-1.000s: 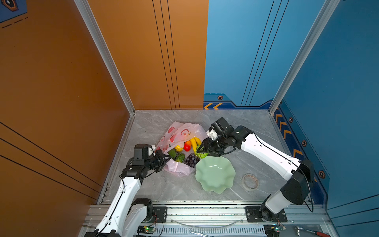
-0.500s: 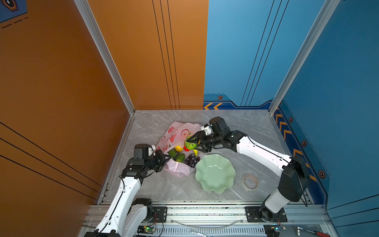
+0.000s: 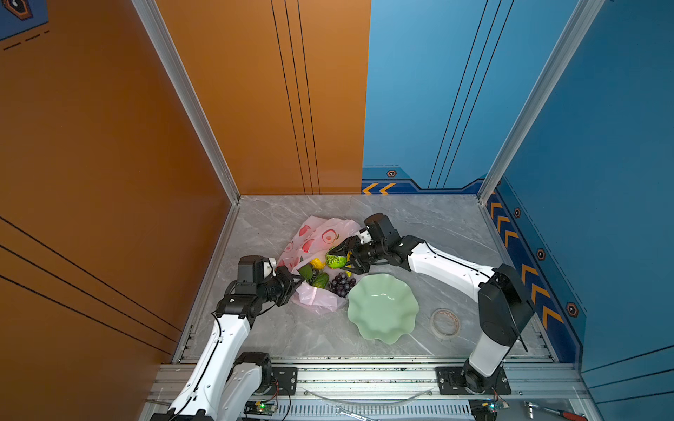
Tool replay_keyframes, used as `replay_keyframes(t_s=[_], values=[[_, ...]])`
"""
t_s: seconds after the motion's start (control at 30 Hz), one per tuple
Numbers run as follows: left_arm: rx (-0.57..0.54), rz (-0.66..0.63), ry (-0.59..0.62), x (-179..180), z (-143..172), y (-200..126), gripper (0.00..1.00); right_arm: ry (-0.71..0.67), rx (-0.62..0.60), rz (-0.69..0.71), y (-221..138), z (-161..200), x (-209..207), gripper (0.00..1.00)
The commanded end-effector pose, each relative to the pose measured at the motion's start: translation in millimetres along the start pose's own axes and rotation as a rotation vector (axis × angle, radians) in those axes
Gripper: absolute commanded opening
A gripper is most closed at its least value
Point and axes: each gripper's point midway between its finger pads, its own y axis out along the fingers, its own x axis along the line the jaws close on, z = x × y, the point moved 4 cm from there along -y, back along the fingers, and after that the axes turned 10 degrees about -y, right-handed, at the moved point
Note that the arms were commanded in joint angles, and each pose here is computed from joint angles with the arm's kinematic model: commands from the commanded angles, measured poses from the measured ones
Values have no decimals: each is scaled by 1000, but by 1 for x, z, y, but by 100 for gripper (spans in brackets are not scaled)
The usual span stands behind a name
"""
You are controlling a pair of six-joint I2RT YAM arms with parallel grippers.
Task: Place the fruits into the plastic bag
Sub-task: Place the fruit in the plastic bag.
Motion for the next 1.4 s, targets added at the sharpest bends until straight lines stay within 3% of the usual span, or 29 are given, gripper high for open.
replay_keyframes(t_s=[0.0, 0.53, 1.37], values=[[-9, -12, -9, 4, 2, -1, 0, 41, 2, -9, 11, -5, -10, 61], [-18, -11, -11, 4, 3, -3, 0, 67, 59, 80, 38, -2, -49, 65], [-17, -21, -12, 6, 3, -2, 0, 58, 88, 101, 48, 3, -53, 73]])
